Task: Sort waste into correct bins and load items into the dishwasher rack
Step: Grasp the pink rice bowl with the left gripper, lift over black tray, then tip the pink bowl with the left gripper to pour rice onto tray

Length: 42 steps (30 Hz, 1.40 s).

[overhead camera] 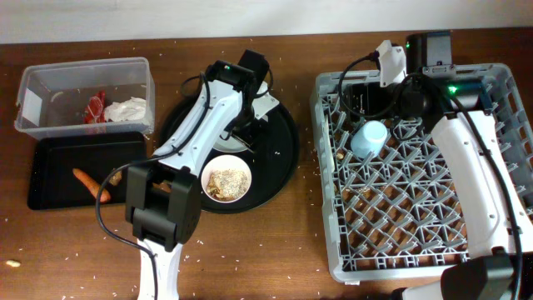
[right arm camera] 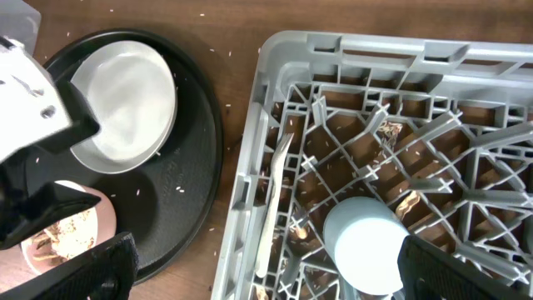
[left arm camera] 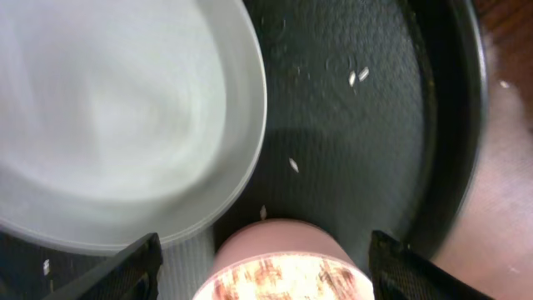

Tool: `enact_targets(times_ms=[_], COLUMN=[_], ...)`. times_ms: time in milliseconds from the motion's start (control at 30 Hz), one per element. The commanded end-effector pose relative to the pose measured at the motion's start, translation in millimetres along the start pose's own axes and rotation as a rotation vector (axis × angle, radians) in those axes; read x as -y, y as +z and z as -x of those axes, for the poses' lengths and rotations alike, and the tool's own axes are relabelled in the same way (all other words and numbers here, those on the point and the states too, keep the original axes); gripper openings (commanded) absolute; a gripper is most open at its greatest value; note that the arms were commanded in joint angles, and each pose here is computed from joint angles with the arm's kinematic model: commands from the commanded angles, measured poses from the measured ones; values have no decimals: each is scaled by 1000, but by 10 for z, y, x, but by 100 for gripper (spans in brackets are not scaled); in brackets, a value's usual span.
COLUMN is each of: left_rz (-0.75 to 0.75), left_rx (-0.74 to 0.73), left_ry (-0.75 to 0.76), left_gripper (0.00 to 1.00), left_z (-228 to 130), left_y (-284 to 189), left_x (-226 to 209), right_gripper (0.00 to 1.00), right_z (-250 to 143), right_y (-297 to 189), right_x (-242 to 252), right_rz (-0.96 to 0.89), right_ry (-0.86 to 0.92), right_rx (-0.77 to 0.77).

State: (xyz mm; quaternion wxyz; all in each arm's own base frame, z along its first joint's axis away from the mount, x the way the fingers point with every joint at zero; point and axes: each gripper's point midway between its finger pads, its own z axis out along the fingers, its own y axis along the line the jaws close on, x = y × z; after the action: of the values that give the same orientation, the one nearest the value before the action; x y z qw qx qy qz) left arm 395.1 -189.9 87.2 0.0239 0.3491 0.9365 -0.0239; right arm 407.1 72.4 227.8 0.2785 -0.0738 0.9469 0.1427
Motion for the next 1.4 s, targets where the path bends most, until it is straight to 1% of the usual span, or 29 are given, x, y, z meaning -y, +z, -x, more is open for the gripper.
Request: enact_targets(times_ms=[0,67,100,200,233,300,333,367,400,467,533,567,700,733,800,833,900,933,967,1067,1133,1167,1233,1333,1367], left_rz=[-9,-14,-14,6,5,13,39,60,81,105,108,109,108,108,98,91,14,-44,-118,-252,-345,-402,-530,-626,-666], left_rx=[-72,-131,-156,-189,-194,-193,-189,-187,-190,-204,-215,-214,-221,-222,-197,-184,-119,-79,-26,53,112,166,343,529,601], left_ry=[-324,-365,-354,-302,-302,-301,-299,-296,-294,-291,-291,-291,-292,-297,-366,-388,-429,-438,-480,-540,-540,-538,-534,-516,-535], left_gripper=[78,77,72,71,68,45,29,22,20,19,4,1,1,1,0,0,0,0,0,0,1,0,0,1,0], left_z=[-192,-307,-353,-440,-456,-456,-455,-461,-480,-549,-596,-595,-586,-556,-522,-542,-606,-639,-730,-1032,-1237,-1323,-1452,-1586,-1685], left_y=[-127,-4,121,398,407,416,434,453,484,586,641,641,549,413,-151,-276,-553,-660,-797,-962,-1039,-1094,-1222,-1294,-1285], left_x=[78,214,320,496,504,490,443,407,373,339,340,336,333,314,66,-12,-194,-275,-451,-857,-1045,-1131,-1317,-1464,-1524], right_gripper=[99,99,99,99,99,99,99,99,99,99,99,99,98,99,99,99,99,99,99,99,99,99,99,99,99], right_z=[22,31,37,35,31,28,29,31,32,33,39,39,39,39,39,39,42,46,48,47,49,49,49,48,48], right_y=[-21,-21,-22,-21,-21,-21,-21,-21,-21,-21,-22,-22,-22,-22,-22,-22,-22,-22,-22,-22,-22,-22,-22,-22,-22], right_x=[8,9,9,8,9,8,9,9,9,9,9,9,9,9,9,10,10,9,9,10,9,9,8,8,10], right_rz=[-9,-9,-9,-8,-9,-8,-9,-9,-9,-9,-9,-9,-9,-9,-9,-9,-9,-9,-9,-9,-9,-9,-8,-8,-8], right_ry=[-10,-11,-11,-11,-11,-10,1,1,1,1,0,0,0,0,-1,0,-1,-1,-2,-1,-2,-1,-1,-1,-1], right_rx=[9,13,16,15,13,12,12,13,13,14,16,16,16,16,16,17,18,19,20,20,20,20,20,20,20])
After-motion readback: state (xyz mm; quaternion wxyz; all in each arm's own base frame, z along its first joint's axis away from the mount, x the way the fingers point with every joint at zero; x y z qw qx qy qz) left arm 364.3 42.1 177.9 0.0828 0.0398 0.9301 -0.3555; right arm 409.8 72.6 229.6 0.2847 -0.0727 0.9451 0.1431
